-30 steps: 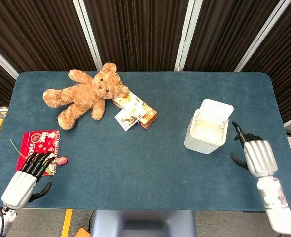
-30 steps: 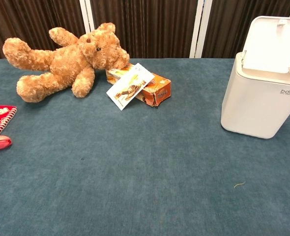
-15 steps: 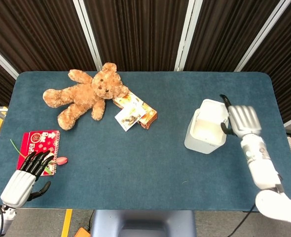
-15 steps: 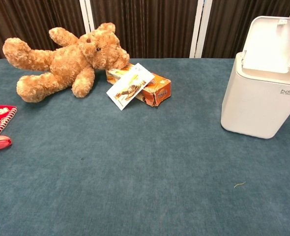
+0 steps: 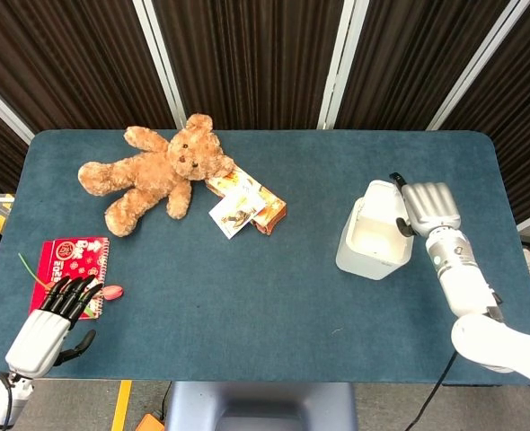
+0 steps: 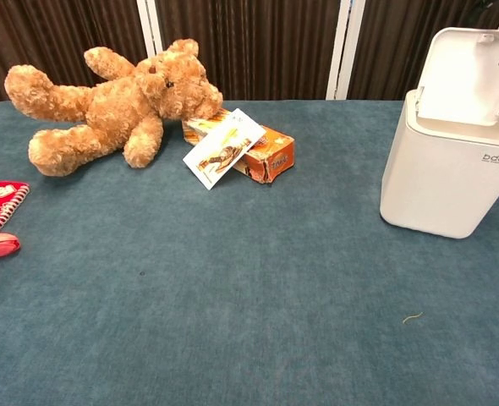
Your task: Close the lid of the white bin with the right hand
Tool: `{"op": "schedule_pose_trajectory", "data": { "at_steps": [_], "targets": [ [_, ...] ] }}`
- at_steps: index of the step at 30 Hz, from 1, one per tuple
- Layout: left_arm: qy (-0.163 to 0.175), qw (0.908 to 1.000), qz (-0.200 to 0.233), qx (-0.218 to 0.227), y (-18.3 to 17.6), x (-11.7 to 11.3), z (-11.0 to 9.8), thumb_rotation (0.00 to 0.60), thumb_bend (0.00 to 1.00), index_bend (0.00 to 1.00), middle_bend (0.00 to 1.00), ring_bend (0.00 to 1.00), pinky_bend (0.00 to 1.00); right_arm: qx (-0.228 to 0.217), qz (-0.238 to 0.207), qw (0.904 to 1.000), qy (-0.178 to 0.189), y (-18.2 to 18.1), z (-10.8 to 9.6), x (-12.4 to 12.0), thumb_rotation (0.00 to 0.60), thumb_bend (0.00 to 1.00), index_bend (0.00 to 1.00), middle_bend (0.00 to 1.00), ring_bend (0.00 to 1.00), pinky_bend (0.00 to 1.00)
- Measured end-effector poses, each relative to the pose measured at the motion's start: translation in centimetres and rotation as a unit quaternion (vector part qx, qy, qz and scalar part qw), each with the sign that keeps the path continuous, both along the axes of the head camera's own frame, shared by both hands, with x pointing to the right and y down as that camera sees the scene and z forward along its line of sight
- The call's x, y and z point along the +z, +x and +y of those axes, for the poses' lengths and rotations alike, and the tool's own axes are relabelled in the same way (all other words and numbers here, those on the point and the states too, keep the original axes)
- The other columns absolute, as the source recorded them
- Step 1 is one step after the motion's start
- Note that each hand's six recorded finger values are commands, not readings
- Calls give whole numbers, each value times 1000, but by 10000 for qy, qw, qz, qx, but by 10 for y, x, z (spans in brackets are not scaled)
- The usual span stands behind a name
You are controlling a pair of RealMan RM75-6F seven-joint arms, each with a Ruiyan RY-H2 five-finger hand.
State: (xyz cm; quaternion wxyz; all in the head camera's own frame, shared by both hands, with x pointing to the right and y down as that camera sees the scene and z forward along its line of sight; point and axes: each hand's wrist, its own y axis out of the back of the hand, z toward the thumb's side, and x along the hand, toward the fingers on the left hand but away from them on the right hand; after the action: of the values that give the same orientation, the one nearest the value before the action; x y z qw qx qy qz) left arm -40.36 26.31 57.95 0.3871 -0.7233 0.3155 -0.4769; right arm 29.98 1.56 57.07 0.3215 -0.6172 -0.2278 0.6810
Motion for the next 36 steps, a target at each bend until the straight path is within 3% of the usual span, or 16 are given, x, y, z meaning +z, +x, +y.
{"op": "schedule_pose_trajectory", "data": {
  "at_steps": [11,16,24,33,36],
  "targets": [
    [58,10000,42,-1,0,-4,0,600,405,0,0,0,0,-211,-42,9998,6,1,14,-5,600,477,319,1000,1000,1000],
    [51,10000,63,31,1,-5,2,600,405,0,0,0,0,-594,7,9982,82,2,39,-9,600,478,316,1000,1000,1000],
    [73,9999,82,24,1,-6,2,600,405,0,0,0,0,-966,149,9950,-225,11,90,11,600,478,313,1000,1000,1000],
    [97,9999,90,-7,-1,-8,0,600,404,0,0,0,0,-1027,250,9935,-434,16,105,29,600,478,309,1000,1000,1000],
    [112,9999,95,-13,-1,-9,0,600,406,0,0,0,0,-1010,155,9942,-323,14,104,25,600,478,221,1000,1000,1000]
  ]
}}
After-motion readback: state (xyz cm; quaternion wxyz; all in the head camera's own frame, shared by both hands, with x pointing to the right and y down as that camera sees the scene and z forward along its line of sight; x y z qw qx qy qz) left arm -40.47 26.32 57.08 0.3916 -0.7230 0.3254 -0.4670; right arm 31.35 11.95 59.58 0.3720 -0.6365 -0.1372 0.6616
